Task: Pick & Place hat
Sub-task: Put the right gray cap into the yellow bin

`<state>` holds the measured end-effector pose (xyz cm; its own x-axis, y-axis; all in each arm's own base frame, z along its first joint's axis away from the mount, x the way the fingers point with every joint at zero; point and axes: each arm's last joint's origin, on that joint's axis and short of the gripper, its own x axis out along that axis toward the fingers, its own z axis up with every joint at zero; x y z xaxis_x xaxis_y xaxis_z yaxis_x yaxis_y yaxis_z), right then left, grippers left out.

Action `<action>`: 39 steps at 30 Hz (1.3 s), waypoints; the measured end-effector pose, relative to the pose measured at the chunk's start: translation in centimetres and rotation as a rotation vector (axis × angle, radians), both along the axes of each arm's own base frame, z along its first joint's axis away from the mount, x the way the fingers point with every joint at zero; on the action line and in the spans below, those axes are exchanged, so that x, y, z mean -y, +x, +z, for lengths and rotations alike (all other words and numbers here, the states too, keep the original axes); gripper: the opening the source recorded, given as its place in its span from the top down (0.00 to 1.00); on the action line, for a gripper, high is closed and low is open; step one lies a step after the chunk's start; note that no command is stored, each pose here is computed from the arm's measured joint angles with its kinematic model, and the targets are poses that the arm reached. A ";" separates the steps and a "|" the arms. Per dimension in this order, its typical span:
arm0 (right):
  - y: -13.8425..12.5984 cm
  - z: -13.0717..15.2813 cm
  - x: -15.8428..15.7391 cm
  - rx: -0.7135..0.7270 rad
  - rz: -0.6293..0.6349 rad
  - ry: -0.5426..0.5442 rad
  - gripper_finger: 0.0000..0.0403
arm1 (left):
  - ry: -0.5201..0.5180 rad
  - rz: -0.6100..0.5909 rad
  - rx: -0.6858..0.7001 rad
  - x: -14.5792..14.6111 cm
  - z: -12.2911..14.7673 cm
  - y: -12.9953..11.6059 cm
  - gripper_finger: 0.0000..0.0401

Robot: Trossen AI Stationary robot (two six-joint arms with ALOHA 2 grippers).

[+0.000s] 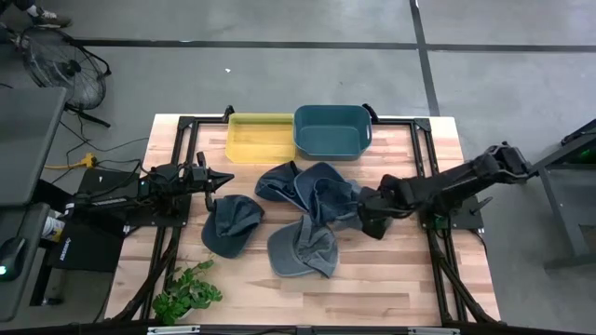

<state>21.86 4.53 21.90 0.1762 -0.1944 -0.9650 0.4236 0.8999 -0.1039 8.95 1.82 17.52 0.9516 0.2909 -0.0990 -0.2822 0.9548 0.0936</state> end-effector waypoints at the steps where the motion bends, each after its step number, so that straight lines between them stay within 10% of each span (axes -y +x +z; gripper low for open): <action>1: 0.1 -0.1 0.3 0.000 0.012 0.026 0.45 | 0.000 0.000 0.000 0.0 0.0 0.0 1.00; 39: 3.5 -4.4 7.4 -0.036 0.185 0.316 0.45 | 0.000 0.000 0.000 0.0 0.0 0.0 1.00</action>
